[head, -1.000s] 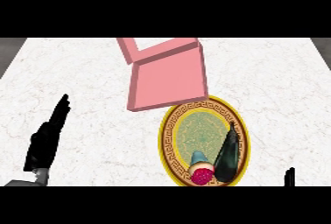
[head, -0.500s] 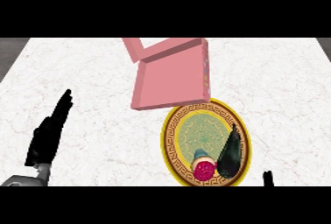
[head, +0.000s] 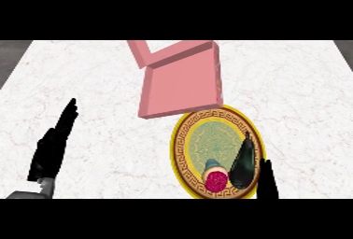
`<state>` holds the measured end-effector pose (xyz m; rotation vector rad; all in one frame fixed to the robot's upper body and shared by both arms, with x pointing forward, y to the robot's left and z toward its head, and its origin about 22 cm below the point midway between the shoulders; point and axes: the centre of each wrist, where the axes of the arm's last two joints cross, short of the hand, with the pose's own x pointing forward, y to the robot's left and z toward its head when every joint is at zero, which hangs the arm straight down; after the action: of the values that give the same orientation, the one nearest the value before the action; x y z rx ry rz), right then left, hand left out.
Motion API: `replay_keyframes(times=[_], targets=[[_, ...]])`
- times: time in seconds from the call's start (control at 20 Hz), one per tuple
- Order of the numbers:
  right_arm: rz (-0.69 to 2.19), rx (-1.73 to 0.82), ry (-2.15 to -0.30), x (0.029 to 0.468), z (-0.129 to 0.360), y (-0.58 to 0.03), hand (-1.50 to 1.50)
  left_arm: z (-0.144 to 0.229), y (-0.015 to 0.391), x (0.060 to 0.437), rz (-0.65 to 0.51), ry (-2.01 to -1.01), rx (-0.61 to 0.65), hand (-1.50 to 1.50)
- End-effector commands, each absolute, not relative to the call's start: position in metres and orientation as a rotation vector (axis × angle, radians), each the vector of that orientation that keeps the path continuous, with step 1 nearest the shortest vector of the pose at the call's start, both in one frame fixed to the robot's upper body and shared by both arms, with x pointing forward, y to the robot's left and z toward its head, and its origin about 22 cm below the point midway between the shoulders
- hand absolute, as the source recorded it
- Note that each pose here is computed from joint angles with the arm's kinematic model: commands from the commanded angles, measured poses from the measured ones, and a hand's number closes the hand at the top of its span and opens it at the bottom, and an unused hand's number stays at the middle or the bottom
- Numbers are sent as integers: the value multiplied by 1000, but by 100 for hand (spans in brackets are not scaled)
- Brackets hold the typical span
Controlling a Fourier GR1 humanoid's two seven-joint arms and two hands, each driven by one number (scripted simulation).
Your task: Pick the cupcake from the plate and place it in the cardboard box
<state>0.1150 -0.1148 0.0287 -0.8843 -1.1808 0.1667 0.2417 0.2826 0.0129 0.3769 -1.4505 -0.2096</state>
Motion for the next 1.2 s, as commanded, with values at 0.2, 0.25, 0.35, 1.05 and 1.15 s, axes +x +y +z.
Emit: replay_keyframes(times=[0.2, 0.25, 0.35, 1.05, 1.15], targets=[[186, -888, -1107, 144, 42, -80, -150, 28, 278, 241, -213, -1460, 401, 0], [171, -875, -1112, 147, 34, -85, -150, 5, 295, 228, -207, -1445, 378, 0], [179, -882, -1106, 147, 50, -78, -150, 14, 281, 243, -218, -1445, 400, 0], [156, -896, -1127, 169, 28, -77, -150, 19, 296, 237, -196, -1446, 385, 0], [158, -903, -1129, 177, 21, -70, -150, -4, 296, 247, -182, -1455, 362, 0]])
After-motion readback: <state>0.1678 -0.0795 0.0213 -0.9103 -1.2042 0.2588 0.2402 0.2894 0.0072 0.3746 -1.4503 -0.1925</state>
